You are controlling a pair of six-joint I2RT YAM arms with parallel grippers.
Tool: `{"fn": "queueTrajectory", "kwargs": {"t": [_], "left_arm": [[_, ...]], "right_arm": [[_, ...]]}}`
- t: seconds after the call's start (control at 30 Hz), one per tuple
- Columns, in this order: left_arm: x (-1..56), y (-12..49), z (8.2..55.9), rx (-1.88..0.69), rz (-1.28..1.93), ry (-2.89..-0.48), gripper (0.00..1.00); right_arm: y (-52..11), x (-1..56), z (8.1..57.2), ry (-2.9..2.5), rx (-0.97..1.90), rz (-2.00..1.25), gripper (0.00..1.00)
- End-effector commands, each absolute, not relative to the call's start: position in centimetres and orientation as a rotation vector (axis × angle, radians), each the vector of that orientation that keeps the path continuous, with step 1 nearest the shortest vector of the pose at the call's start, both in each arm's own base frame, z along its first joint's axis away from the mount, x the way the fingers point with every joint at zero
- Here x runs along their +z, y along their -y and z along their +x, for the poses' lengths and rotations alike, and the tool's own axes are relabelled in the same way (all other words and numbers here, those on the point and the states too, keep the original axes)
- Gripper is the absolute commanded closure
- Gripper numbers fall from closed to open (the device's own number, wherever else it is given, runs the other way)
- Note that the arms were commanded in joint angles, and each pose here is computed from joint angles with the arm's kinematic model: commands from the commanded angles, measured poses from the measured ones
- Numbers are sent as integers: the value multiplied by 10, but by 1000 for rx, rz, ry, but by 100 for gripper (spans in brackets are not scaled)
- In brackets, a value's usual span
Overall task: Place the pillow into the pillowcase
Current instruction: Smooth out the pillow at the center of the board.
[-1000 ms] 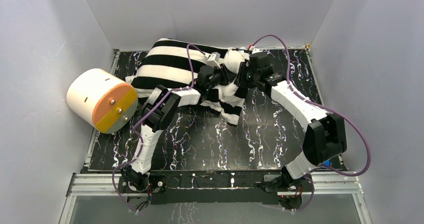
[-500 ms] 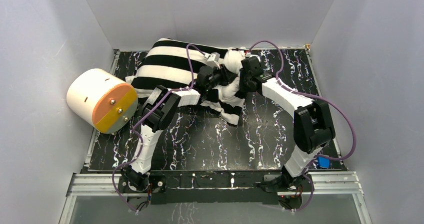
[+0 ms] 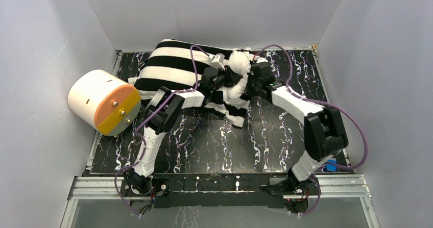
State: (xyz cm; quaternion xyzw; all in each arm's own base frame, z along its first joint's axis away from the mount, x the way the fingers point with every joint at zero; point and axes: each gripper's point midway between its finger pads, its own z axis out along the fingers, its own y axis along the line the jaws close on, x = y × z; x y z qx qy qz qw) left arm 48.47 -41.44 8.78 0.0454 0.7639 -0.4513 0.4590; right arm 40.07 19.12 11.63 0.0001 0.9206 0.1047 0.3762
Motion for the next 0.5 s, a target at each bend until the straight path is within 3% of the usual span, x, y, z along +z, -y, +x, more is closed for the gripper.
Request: {"fn": "queueTrajectory", "kwargs": {"t": [0.0,0.23,0.47], "left_arm": [[-137,339,372,-800,3,-2663,75],[-139,339,371,-800,-6,-2663,76],[-137,343,370,-824,-14,-2660,76]], "right_arm": [[-231,217,403,-1949,856,-145,100],[-250,281,361,-1622,1363,-293,100],[-263,284,354,-1577,1469,-439,100]]}}
